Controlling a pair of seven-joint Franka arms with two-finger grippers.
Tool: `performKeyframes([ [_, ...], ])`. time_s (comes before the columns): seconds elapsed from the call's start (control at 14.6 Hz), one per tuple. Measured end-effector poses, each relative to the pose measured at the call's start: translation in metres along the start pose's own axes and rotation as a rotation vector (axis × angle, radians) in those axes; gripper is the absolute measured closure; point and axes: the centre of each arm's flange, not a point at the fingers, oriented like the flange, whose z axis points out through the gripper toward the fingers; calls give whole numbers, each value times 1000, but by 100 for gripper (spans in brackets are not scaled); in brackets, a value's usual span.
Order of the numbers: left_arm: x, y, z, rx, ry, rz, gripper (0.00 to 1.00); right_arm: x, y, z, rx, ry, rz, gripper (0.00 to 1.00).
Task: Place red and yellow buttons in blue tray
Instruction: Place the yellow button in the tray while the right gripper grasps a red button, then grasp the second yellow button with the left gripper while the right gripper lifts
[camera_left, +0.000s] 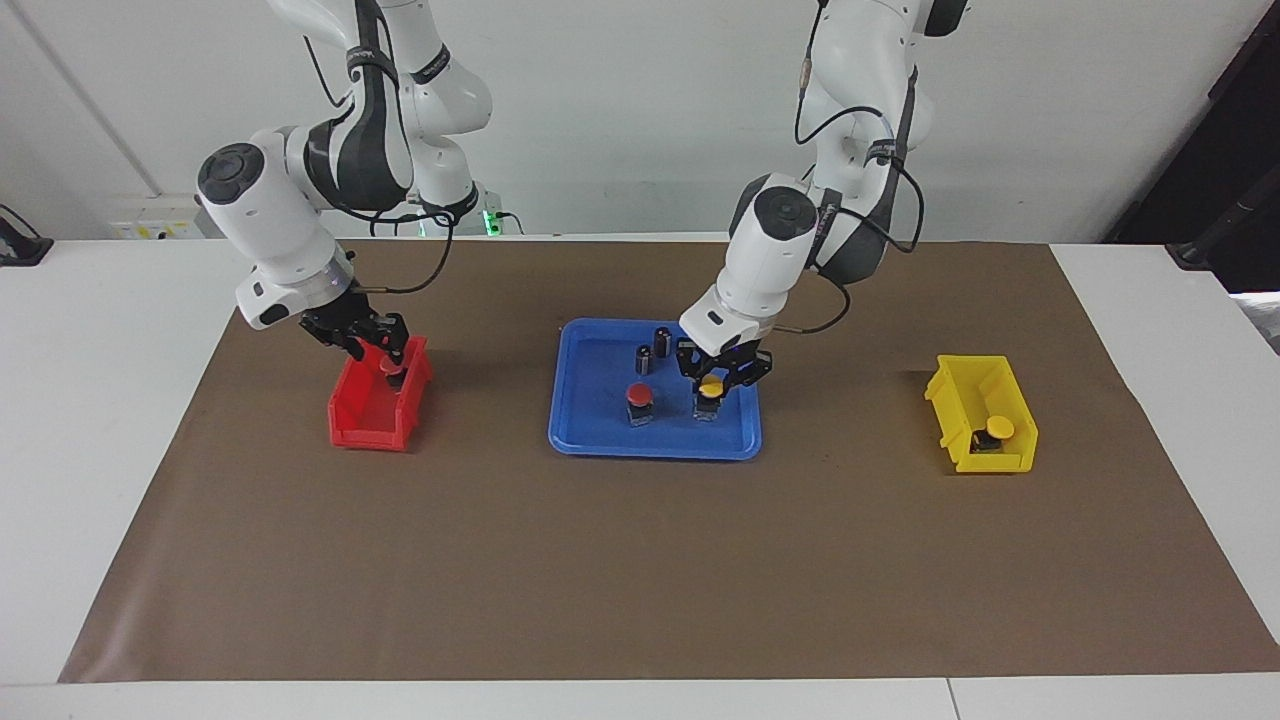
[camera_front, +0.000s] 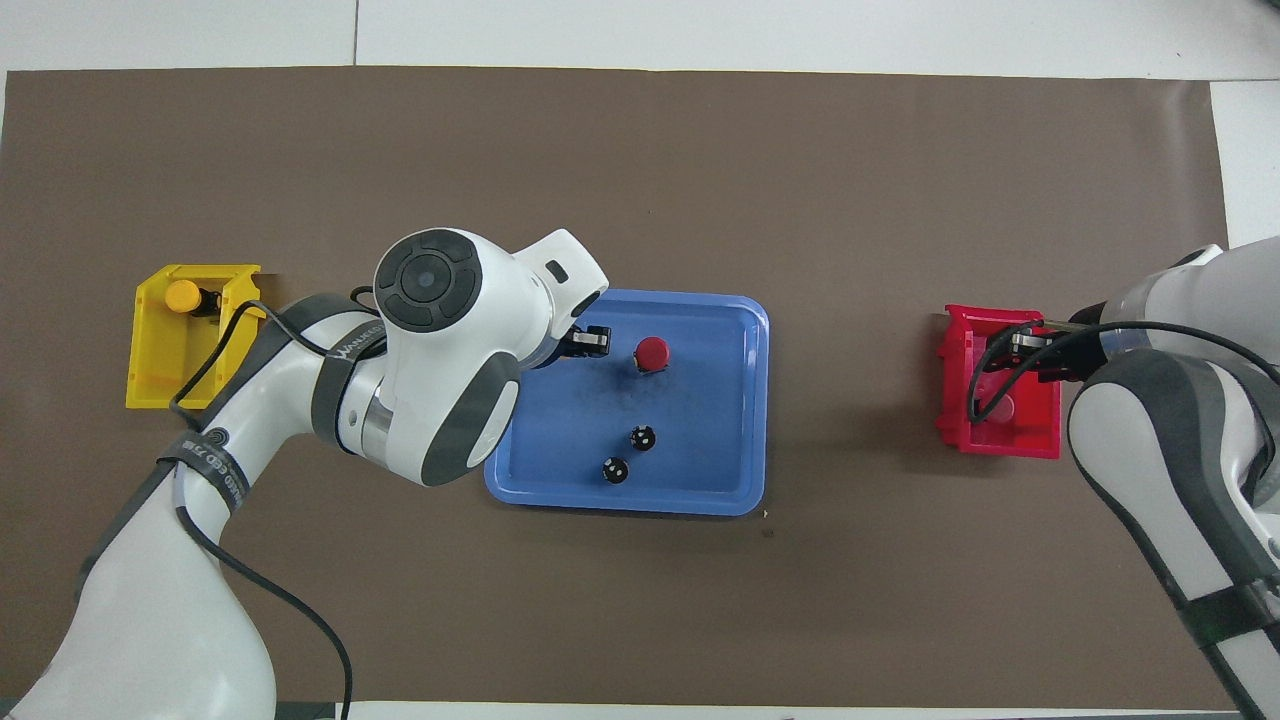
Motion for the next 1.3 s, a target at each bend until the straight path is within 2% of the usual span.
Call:
performKeyframes([
  [0.27,-4,10,19,7,-19,-9,59,-7,5,20,-29,2,-140,39],
  [0.34,-4,10,18,6,-17,-11,59,-8,6,22,-29,4,-154,42],
  [0.41,-3,10,17,5,-14,-12,54,-9,7,23,-30,4,-160,43],
  [0.69,4,14,1,0,-9,-15,9,-11,8,30,-31,5,-166,44],
  [0.82,12,11,-30,8,-35,-24,6,-13,8,34,-31,10,-166,44],
  [0.89,18,1,-55,12,-49,-40,0,-14,9,38,-31,15,-166,44],
  [0.96,24,-14,-84,21,-60,-49,0,-16,10,42,-32,16,-166,44],
  [1.1,29,-58,-140,50,-84,-26,0,-18,10,47,-32,15,-166,44],
  [1.3,24,-148,-201,49,-111,65,0,-20,11,50,-33,10,-183,44],
])
